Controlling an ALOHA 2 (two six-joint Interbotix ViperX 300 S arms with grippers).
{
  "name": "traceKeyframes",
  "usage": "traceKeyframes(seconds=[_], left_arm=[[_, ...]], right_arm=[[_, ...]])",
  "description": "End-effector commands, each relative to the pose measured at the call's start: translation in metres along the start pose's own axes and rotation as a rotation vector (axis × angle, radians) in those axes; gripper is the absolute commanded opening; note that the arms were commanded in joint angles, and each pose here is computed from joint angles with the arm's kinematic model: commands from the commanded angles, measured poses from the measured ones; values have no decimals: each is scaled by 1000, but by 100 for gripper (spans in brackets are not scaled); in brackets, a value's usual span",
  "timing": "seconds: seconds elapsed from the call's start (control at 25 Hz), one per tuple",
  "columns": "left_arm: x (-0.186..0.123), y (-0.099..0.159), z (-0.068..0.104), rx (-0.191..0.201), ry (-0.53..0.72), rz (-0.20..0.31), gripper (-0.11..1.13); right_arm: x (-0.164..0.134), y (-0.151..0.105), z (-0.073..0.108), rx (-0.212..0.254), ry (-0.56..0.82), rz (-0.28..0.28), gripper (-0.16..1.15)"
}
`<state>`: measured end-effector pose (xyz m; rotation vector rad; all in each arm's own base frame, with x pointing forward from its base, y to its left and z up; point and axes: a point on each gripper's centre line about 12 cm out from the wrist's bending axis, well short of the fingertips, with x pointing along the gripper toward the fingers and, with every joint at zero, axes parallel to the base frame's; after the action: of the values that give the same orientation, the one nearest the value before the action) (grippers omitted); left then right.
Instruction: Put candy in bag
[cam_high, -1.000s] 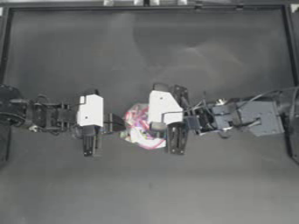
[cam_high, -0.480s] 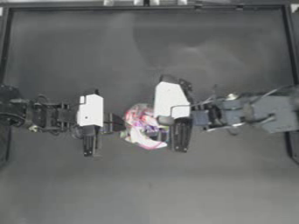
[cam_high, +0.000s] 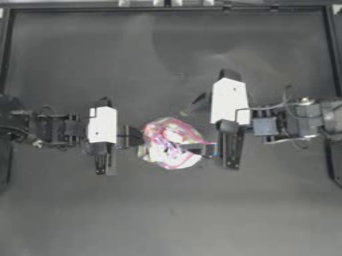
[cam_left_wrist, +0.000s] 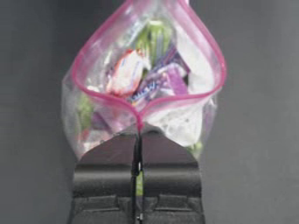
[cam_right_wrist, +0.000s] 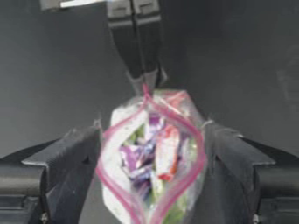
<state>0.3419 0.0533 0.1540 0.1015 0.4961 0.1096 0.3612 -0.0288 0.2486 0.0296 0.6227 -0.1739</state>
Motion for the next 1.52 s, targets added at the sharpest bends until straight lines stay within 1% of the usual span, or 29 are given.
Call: traceKeyframes(seconds=[0.04, 0.48, 0.76, 1.12, 1.32, 1.36, 1.44, 1.52], left_arm=[[-13, 7, 28, 2, -85, 20, 3], [-28, 10, 39, 10, -100, 28, 3], [-34, 8, 41, 11, -88, 22, 3], [-42, 6, 34, 9, -71, 16, 3], [-40, 5, 27, -1, -48, 14, 4], [-40, 5, 27, -1, -46, 14, 5], [-39, 5, 26, -1, -42, 13, 12], [-38, 3, 26, 1, -42, 9, 27]], right_arm=[[-18, -1, 8, -2, -50, 4, 97], [-45, -5, 1, 17, -87, 7, 97], [-46, -4, -4, 23, -79, 11, 97], [-45, -4, -6, 22, -76, 11, 97], [-45, -4, -7, 23, -76, 12, 97], [-45, -4, -7, 23, -76, 12, 97], [-45, -4, -7, 23, -76, 12, 97], [-45, -4, -6, 28, -78, 15, 97]])
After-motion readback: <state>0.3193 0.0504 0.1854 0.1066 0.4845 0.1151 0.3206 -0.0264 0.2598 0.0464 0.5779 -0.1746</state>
